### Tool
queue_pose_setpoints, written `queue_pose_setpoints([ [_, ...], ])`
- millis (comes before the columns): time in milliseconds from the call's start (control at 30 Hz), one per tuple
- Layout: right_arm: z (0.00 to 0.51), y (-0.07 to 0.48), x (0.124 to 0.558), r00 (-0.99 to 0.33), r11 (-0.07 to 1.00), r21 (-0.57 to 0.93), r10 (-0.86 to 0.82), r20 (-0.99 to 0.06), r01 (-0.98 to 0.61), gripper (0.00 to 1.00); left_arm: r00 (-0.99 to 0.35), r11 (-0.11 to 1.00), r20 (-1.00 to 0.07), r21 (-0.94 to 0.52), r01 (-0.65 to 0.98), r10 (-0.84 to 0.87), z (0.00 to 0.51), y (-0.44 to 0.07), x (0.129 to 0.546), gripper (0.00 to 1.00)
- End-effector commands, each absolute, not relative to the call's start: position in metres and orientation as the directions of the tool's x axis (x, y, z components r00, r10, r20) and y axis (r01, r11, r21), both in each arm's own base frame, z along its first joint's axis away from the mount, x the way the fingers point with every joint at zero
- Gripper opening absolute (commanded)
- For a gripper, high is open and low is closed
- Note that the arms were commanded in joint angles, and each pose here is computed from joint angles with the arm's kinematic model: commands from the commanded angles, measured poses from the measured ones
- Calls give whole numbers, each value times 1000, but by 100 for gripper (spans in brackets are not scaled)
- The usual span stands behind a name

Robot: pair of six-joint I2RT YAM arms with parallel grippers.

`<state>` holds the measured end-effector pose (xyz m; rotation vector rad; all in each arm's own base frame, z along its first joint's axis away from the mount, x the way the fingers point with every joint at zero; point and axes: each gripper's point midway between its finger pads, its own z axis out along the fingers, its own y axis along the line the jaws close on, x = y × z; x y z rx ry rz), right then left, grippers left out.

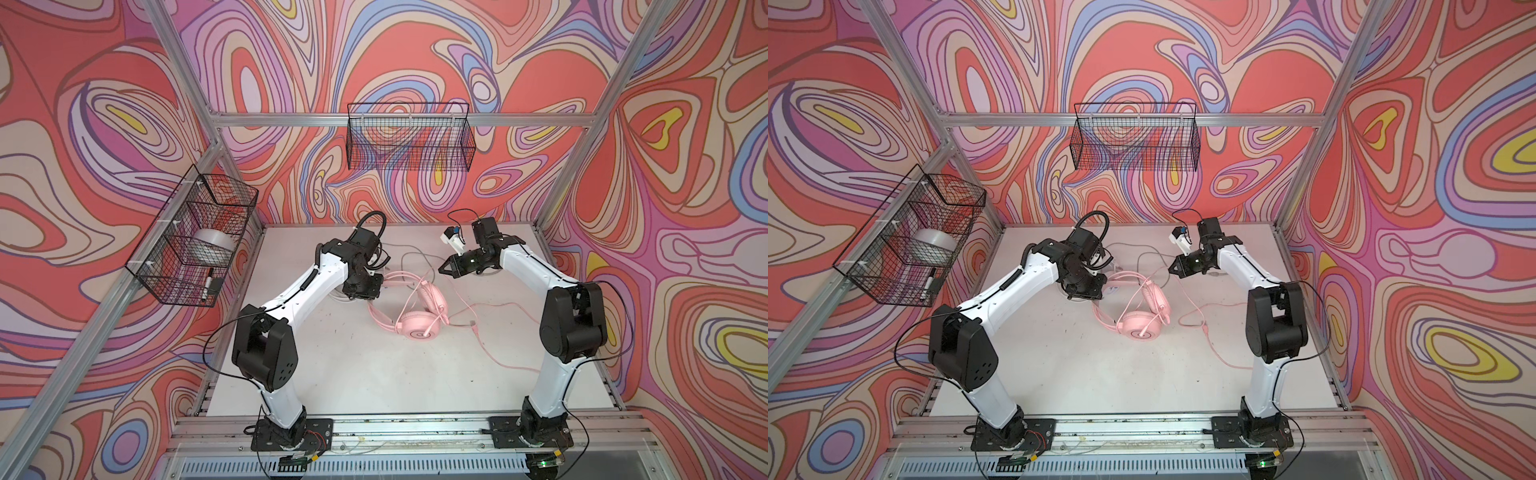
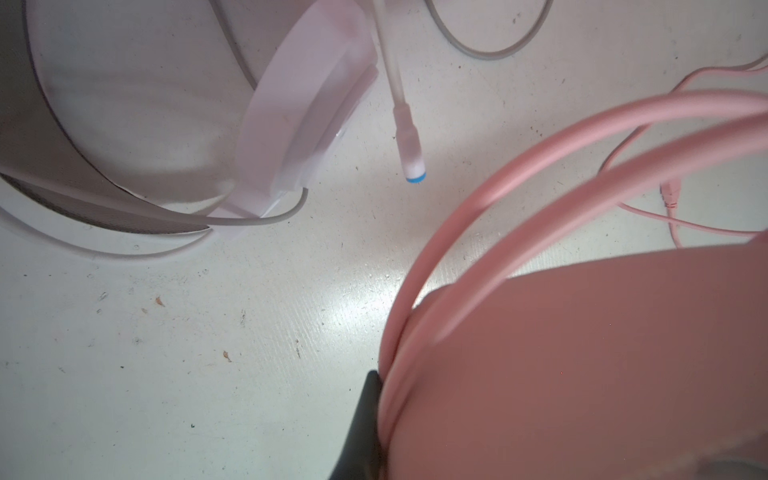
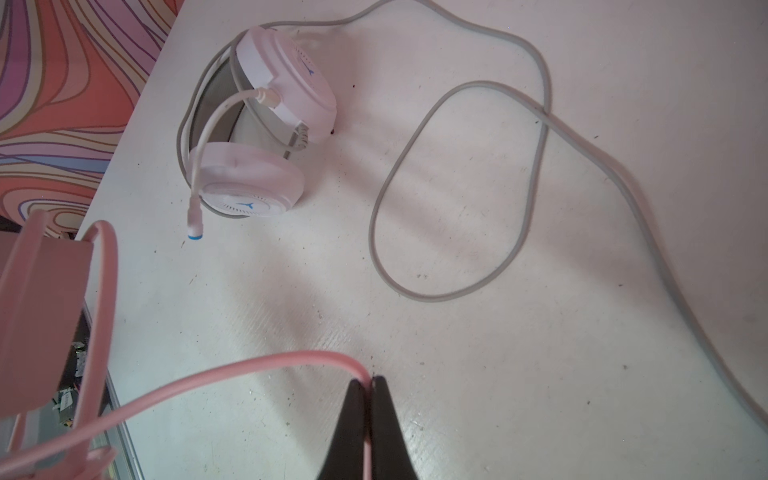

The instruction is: Wrap the headphones

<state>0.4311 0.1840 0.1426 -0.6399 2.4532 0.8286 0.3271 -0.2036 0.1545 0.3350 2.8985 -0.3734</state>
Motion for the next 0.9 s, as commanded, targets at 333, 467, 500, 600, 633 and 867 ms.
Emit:
queue_pose_setpoints([
  [333, 111, 181, 429, -827, 735, 476, -205, -523, -483, 16, -959, 892, -274, -416, 179, 65, 194, -214, 326, 0],
  [467, 106, 181, 426, -832, 734, 482, -203, -516, -478, 23, -960, 891, -277, -430, 148, 26, 196, -210, 330, 0],
  [500, 105, 181, 425, -833, 733, 484, -203, -515, -478, 25, -961, 891, -278, -432, 139, 15, 197, -209, 331, 0],
  [600, 100, 181, 423, -842, 732, 494, -203, -499, -469, 27, -960, 889, -280, -445, 107, -25, 199, -205, 336, 0],
  [633, 99, 181, 423, -847, 735, 496, -200, -493, -463, 27, -959, 885, -282, -454, 99, -37, 200, -204, 337, 0],
  [867, 87, 179, 415, -872, 746, 516, -177, -456, -421, 30, -948, 869, -290, -494, 33, -129, 206, -194, 343, 0],
])
